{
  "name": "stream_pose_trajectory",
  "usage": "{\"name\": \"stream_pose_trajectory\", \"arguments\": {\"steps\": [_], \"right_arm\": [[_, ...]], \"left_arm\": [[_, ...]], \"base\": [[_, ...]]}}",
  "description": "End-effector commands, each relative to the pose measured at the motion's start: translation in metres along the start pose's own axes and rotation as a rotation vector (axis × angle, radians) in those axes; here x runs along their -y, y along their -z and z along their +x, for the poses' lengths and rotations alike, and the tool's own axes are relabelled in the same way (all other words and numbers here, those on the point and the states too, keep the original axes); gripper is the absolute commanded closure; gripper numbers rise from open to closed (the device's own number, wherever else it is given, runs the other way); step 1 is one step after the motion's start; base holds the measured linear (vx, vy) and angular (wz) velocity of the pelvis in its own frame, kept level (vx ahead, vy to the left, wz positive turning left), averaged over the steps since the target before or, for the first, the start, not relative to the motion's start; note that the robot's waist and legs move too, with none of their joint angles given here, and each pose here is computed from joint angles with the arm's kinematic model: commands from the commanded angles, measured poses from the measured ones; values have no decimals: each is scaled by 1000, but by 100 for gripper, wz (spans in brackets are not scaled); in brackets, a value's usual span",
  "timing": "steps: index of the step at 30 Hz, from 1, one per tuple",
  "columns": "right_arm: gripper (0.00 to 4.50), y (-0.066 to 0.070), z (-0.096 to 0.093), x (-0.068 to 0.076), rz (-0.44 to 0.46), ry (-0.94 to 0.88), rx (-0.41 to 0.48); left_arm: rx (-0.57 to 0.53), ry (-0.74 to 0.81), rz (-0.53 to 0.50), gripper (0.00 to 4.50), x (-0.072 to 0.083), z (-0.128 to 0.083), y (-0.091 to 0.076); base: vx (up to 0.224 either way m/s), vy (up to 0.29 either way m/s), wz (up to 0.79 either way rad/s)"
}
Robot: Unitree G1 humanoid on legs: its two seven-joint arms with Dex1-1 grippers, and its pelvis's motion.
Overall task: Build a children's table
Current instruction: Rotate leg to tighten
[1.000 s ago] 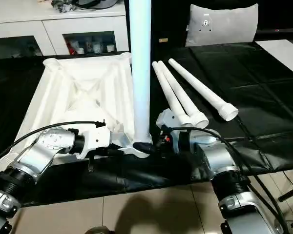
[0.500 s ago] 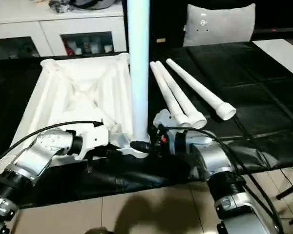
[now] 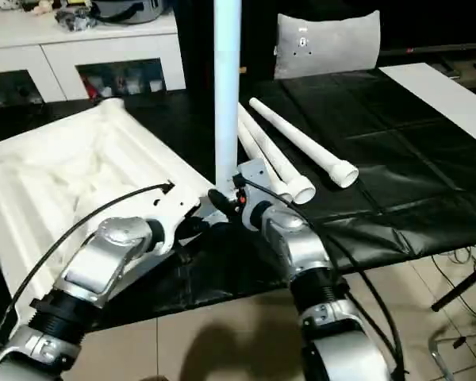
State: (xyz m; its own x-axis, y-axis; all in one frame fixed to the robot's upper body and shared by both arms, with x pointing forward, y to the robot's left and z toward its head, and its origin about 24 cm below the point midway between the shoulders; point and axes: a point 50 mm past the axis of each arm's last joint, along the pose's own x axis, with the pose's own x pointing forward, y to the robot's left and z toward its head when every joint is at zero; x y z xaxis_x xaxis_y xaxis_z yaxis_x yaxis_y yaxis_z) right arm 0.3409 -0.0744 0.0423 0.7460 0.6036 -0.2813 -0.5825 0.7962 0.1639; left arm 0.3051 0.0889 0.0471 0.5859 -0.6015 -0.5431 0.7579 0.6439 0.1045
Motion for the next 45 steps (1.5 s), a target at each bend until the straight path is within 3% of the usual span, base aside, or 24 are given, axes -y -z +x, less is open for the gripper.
{"name": "stream_pose_trajectory", "arguments": {"steps": [1,8,15,19,23,31,34,40,42,45], "right_arm": [[74,15,8,-21,36,-79,-61],[22,11,1,-11,4,-72,-13],[4,5,-33,6,-22,-174,79],[4,7,-57,15,-117,-258,62],[4,-4,-79,36,-210,-288,21],[4,-19,-90,51,-305,-313,-23],[4,-23,-90,50,-367,-374,-50],[4,-20,-88,43,-394,-469,-91],[40,-18,-88,41,-379,-502,-101],[46,-14,-87,35,-365,-583,-126]], "left_arm": [[34,20,75,450,9,1,-15],[-7,-6,132,450,-3,-7,-8],[-40,81,199,450,-9,-13,6],[-46,146,242,450,-11,-17,11],[-62,275,319,450,-9,-21,18],[-74,396,396,450,-7,-23,21],[-64,474,442,450,-4,-22,20],[-74,531,477,450,-2,-23,21],[-75,544,485,450,-1,-23,21],[-72,576,502,450,-1,-23,22]], "base": [[0,0,0],[0,0,0],[0,0,0],[0,0,0],[0,0,0],[0,0,0],[0,0,0],[0,0,0],[0,0,0],[0,0,0]]}}
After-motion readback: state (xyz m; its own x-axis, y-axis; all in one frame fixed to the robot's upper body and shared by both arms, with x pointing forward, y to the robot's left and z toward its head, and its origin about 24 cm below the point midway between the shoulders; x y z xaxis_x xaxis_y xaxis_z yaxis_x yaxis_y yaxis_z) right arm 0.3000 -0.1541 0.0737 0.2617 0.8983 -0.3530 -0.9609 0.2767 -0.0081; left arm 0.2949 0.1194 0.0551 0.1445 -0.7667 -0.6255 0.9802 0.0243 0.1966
